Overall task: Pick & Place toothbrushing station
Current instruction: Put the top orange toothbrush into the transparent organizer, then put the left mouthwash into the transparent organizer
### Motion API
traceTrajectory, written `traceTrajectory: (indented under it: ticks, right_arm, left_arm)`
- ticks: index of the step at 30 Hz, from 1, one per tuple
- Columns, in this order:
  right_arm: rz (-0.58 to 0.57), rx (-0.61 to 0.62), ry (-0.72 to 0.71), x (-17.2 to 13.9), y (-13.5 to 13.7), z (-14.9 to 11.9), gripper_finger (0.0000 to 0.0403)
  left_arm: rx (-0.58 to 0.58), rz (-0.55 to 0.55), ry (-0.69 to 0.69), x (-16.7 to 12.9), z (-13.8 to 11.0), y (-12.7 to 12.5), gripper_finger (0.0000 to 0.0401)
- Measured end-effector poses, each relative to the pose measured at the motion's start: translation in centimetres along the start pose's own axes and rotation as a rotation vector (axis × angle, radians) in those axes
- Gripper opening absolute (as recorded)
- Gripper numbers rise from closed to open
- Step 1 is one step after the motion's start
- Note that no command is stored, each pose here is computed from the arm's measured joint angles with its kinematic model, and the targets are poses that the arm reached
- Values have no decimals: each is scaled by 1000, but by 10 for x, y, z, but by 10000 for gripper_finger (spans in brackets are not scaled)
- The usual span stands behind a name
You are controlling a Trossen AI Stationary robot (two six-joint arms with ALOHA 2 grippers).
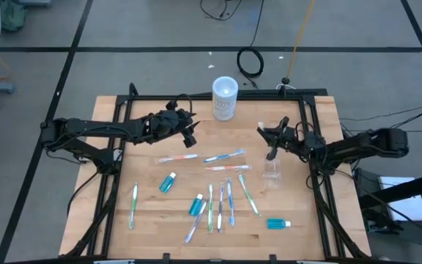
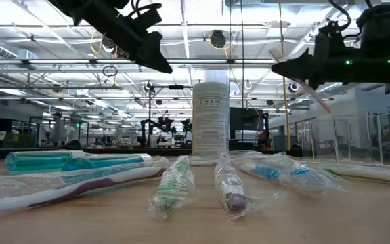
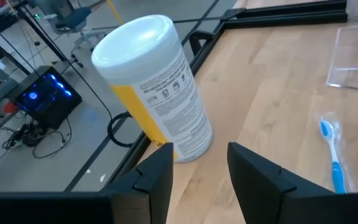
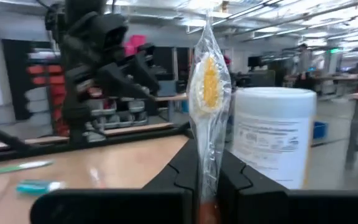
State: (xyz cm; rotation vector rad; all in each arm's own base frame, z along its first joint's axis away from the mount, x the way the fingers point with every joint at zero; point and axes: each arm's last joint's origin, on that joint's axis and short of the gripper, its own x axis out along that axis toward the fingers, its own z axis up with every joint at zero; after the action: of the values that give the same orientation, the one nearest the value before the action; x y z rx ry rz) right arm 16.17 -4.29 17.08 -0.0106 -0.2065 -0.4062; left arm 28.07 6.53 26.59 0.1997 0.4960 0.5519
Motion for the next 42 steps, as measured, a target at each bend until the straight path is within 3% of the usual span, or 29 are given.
traceTrajectory:
  ticks: [17, 31, 38, 42]
  right_arm:
    - [-61, 38, 165, 6, -1, -26, 16]
    - [-116, 32, 146, 6, -2, -24, 118]
    - [-102, 16, -4, 7, -1, -9, 160]
    - [13, 28, -92, 7, 2, 0, 175]
  left_arm:
    - [7, -1, 5, 0, -1, 0, 157]
    - [7, -2, 10, 0, -1, 0, 157]
    - [0, -2, 10, 0, -1, 0, 157]
    - [-20, -68, 0, 0, -1, -2, 157]
